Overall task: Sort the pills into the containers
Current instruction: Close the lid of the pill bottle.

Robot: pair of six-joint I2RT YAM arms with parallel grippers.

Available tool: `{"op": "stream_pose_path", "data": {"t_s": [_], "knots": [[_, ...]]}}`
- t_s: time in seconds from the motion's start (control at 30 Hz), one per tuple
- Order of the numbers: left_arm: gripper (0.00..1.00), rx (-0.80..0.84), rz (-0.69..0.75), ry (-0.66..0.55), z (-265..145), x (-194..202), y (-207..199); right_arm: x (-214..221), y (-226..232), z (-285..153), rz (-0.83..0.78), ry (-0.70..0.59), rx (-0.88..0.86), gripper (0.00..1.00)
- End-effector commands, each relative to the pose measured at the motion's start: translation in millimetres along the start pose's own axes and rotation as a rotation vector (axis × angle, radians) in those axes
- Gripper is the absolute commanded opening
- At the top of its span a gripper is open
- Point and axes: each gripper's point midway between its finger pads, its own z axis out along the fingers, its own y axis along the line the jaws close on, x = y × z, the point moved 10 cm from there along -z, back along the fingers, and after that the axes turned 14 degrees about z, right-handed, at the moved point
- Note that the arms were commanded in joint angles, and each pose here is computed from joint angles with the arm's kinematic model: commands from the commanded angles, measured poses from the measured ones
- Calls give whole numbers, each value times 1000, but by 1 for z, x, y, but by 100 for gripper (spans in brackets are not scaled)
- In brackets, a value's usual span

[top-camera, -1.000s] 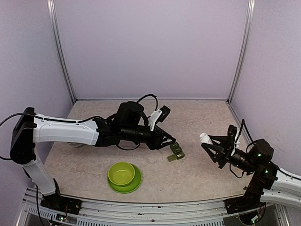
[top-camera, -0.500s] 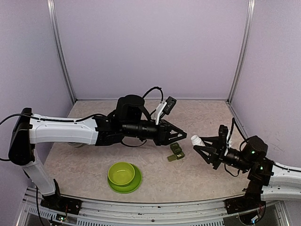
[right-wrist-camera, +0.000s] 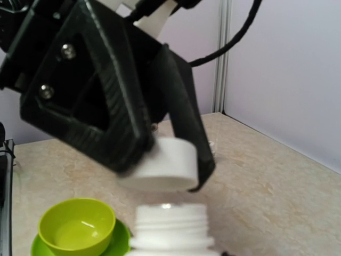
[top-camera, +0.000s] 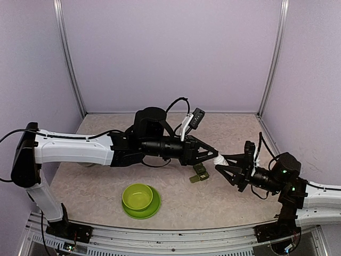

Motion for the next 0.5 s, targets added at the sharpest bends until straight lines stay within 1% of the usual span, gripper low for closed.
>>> {"op": "stream_pose_path", "data": {"t_s": [0.0,0.47], "knots": [[26,30,11,-34,6,-7,-4,-20,8,3,-20,-79,-35,0],[26,-13,12,-6,11,0,-1,-25,10,4,-23,-88,-39,0]]}}
